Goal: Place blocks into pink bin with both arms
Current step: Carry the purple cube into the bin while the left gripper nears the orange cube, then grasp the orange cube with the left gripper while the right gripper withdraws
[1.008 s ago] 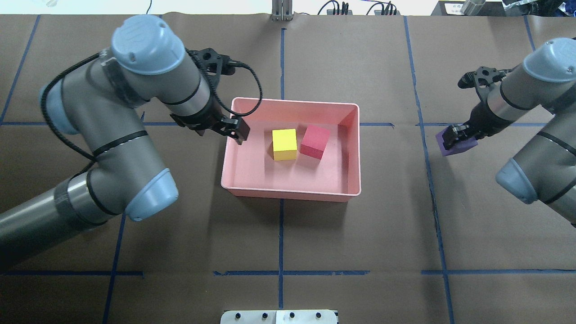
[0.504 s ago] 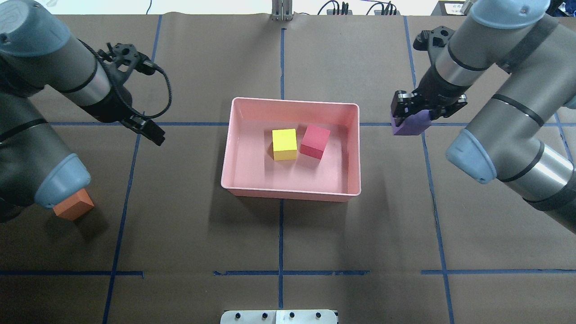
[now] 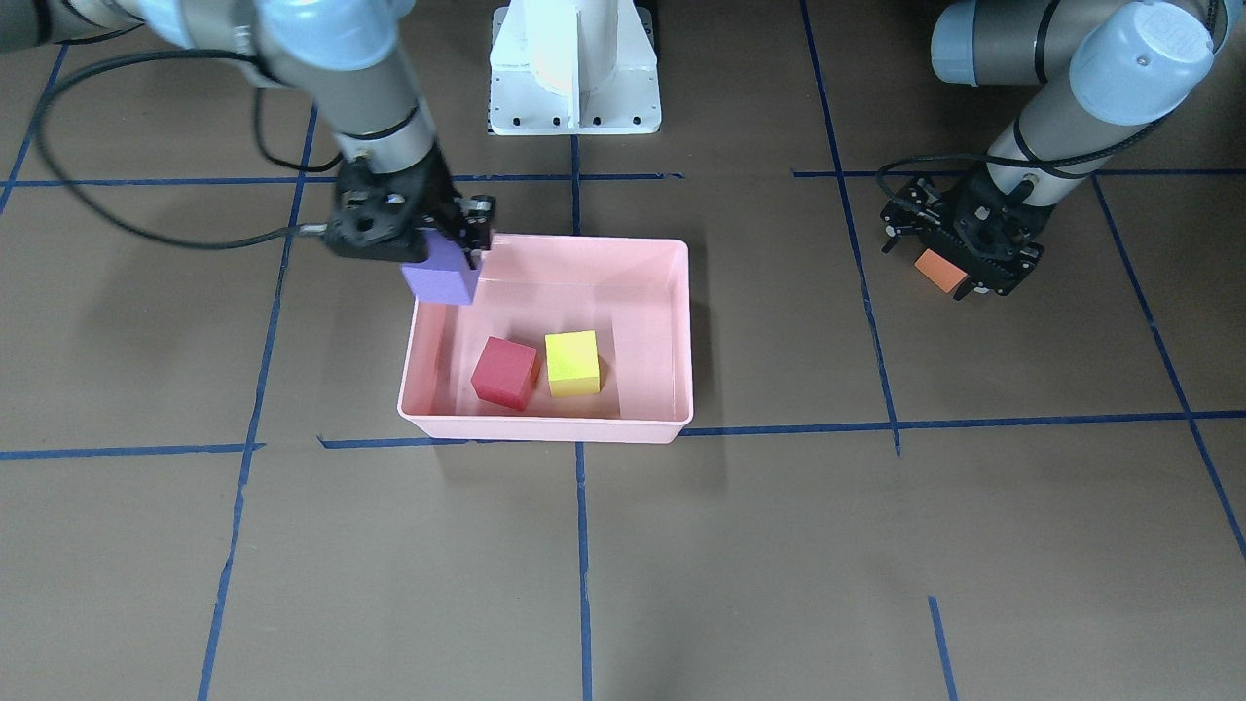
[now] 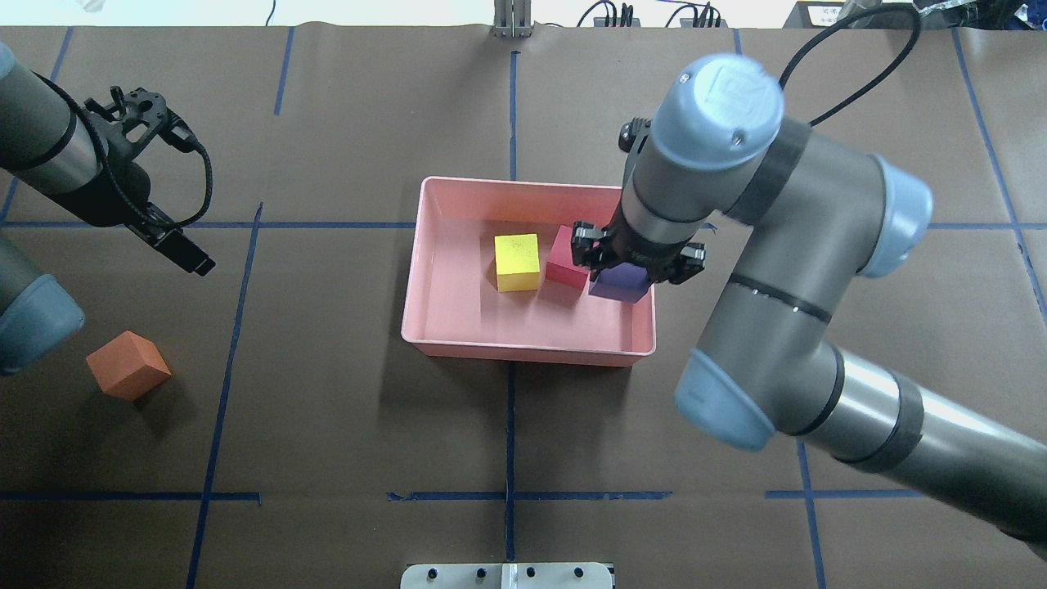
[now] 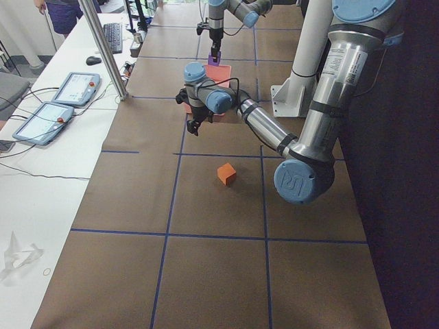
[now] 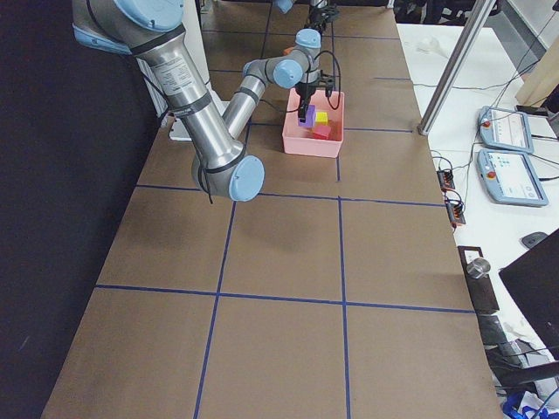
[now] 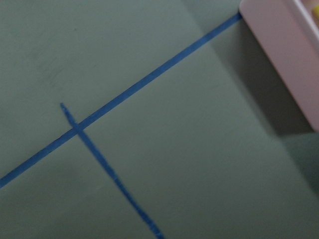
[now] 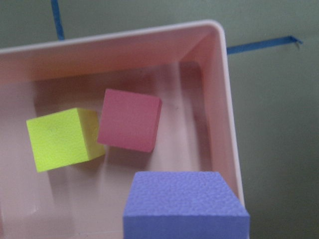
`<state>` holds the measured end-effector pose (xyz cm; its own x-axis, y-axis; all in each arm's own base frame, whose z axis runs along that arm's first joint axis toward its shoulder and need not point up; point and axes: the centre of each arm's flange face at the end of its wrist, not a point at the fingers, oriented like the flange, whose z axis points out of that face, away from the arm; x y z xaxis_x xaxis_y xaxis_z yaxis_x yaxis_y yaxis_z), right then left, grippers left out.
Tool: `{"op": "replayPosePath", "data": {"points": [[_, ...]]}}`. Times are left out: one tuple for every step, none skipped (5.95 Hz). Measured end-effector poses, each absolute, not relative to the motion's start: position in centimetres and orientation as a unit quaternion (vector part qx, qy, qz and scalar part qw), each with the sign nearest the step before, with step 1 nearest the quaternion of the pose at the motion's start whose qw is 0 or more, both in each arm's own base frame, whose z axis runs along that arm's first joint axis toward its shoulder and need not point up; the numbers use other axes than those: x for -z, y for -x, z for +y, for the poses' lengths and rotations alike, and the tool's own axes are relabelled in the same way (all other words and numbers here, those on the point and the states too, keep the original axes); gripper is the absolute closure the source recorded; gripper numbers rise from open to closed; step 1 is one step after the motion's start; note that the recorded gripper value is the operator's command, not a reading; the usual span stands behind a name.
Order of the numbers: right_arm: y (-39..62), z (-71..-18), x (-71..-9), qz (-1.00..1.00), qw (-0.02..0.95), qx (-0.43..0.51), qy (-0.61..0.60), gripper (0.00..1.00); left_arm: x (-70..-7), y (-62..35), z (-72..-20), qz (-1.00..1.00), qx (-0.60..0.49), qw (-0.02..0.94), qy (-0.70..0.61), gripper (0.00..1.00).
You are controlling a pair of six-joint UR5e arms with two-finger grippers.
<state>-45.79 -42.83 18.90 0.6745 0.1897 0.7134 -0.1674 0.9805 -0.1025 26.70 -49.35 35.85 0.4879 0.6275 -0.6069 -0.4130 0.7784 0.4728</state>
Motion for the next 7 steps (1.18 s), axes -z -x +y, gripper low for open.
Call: {"op": "replayPosePath", "data": {"points": [[47.8,-40.7,-19.2,-0.381,0.919,-0.1,0.005,0.01,-36.1,-26.6,-49.3,0.403,-0.306,0.852,-0.132,0.0],[47.8,-39.4,-19.8,-0.379,0.92,-0.097,0.002,0.01,-36.2,-26.6,-49.3,0.403,-0.306,0.853,-0.132,0.0],[46.9,-38.7,-20.3,-0.38,0.921,-0.09,0.001,0.01,-36.4,-26.5,-49.3,0.402,-0.307,0.853,-0.131,0.0],[45.3,-38.9,-20.5,-0.38,0.922,-0.073,-0.001,0.01,-37.3,-26.3,-49.0,0.4,-0.309,0.853,-0.129,0.0],[42.7,-40.3,-20.9,-0.38,0.924,-0.041,-0.006,0.01,-39.2,-25.8,-48.3,0.397,-0.31,0.855,-0.127,0.0],[39.5,-41.4,-21.8,-0.382,0.924,-0.011,-0.017,0.0,-41.3,-25.1,-47.4,0.395,-0.309,0.855,-0.13,0.0],[36.6,-42.3,-23.2,-0.382,0.924,0.016,-0.026,0.0,-43.7,-24.3,-46.3,0.396,-0.31,0.853,-0.14,0.0]]}}
